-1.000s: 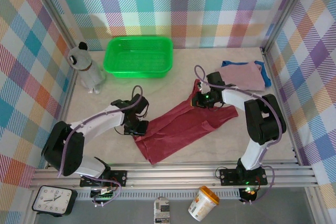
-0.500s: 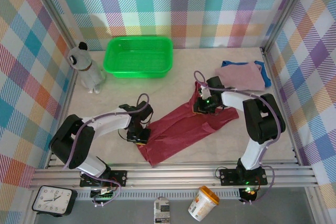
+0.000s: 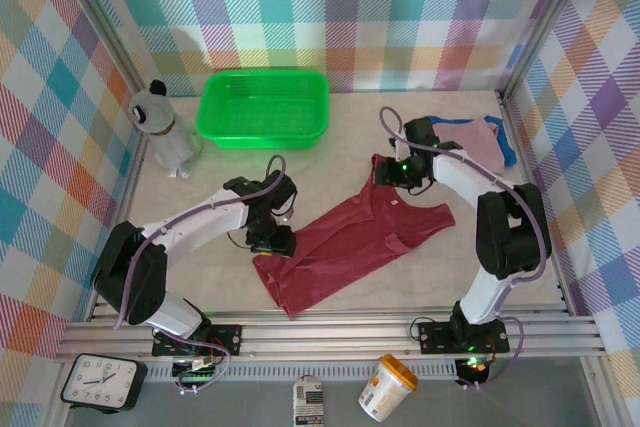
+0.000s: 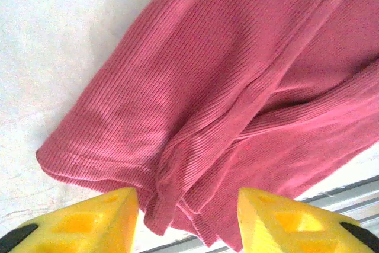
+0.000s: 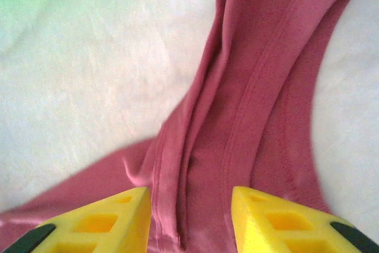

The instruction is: Fold and stack the tank tops

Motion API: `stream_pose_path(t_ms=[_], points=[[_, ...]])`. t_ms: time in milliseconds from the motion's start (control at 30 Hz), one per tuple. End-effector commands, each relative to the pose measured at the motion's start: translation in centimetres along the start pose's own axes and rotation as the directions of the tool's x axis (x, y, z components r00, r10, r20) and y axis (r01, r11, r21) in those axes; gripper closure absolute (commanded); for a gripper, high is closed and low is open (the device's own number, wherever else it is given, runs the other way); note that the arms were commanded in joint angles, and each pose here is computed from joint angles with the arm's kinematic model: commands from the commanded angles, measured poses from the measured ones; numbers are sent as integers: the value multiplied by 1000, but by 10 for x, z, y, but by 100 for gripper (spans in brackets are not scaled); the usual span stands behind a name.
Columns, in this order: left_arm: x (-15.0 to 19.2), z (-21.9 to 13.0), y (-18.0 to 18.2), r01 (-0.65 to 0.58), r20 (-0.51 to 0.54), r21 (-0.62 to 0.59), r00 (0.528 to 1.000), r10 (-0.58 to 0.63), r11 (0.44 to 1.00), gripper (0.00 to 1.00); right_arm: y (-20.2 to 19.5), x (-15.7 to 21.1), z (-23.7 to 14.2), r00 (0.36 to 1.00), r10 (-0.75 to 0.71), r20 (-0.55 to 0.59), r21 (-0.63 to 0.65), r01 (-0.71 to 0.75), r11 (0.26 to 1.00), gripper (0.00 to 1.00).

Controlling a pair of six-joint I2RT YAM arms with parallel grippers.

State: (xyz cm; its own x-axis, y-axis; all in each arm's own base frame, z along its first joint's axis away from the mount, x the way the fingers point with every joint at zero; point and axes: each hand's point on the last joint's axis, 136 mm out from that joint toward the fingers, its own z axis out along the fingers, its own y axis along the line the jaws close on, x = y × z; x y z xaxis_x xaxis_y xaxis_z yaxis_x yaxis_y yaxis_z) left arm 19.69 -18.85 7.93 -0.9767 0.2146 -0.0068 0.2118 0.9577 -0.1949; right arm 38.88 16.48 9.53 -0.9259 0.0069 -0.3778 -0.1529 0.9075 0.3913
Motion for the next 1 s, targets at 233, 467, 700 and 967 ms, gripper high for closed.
stream_pose_path(t_ms=[233,467,700,967], points=[[-55,30,9,-5,40,-116,999,9,993,53,-16,-49,44,999,27,25,74,-29,997,56],[-51,55,23,-6,-21,-171,1000,2,985,53,-16,-62,69,1000,4,11,96,-5,995,54],[-36,65,31,3,-56,-181,998,-13,984,53,-19,-64,87,1000,-5,-10,136,6,991,56],[-19,74,40,10,-95,-194,995,-29,981,53,-20,-63,89,999,7,-35,153,-1,988,80]])
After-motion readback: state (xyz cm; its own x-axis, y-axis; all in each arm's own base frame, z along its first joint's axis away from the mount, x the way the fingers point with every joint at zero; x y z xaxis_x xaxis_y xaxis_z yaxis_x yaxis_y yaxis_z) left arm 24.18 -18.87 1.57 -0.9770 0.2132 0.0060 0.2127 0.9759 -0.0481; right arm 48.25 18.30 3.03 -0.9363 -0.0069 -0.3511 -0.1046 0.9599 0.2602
